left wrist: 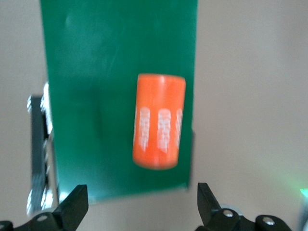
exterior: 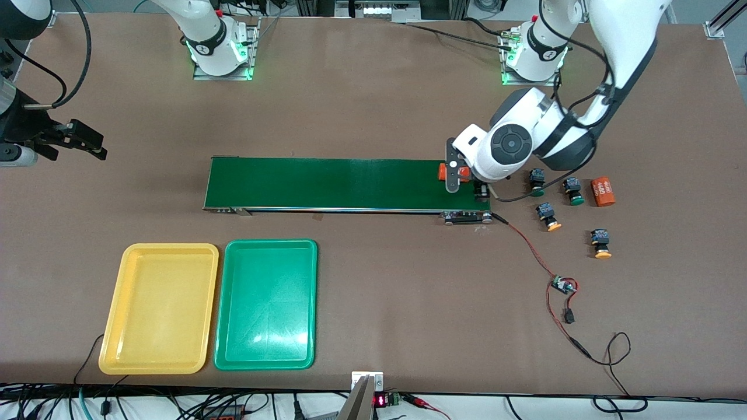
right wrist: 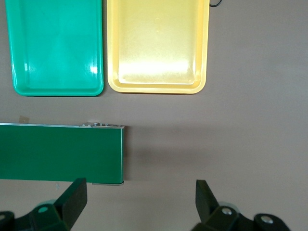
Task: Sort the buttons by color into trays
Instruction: 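Open the left gripper and withdraw it beside the buttons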
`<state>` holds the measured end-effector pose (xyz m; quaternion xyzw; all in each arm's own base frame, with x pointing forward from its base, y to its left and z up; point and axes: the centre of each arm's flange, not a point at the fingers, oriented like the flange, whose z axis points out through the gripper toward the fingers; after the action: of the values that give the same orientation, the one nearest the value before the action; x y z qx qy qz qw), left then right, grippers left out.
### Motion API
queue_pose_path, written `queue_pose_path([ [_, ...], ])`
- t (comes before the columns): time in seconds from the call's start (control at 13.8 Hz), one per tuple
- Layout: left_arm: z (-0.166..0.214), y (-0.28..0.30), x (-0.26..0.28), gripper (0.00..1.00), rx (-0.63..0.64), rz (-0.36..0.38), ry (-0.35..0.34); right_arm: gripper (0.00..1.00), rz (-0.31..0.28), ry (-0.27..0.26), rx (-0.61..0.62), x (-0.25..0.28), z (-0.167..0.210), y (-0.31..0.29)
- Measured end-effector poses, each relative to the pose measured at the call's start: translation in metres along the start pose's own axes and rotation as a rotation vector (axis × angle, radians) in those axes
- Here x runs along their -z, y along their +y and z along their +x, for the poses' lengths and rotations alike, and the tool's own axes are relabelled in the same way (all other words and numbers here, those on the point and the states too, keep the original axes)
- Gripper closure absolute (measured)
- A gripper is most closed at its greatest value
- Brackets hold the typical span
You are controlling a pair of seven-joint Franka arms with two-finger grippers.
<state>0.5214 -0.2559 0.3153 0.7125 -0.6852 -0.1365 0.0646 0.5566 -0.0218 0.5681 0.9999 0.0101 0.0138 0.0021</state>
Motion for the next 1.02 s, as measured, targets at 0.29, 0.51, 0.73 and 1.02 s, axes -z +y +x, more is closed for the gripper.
queue_pose_path([
  [0.29, -0.071, -0.021, 0.091, 0.00, 0.152, -0.026, -0.034, 0.00, -0.008, 0.005, 0.001, -0.006, 0.012, -0.001],
  [0.51, -0.134, -0.035, 0.127, 0.00, 0.343, -0.055, -0.023, 0.00, -0.016, 0.014, 0.001, -0.006, 0.025, -0.003],
  [0.73, -0.175, -0.042, 0.164, 0.00, 0.531, -0.032, 0.012, 0.00, -0.018, 0.014, 0.002, -0.006, 0.027, -0.003],
  [1.02, -0.206, -0.040, 0.207, 0.00, 0.760, 0.004, 0.056, 0.00, -0.018, 0.014, 0.001, -0.006, 0.027, -0.003],
])
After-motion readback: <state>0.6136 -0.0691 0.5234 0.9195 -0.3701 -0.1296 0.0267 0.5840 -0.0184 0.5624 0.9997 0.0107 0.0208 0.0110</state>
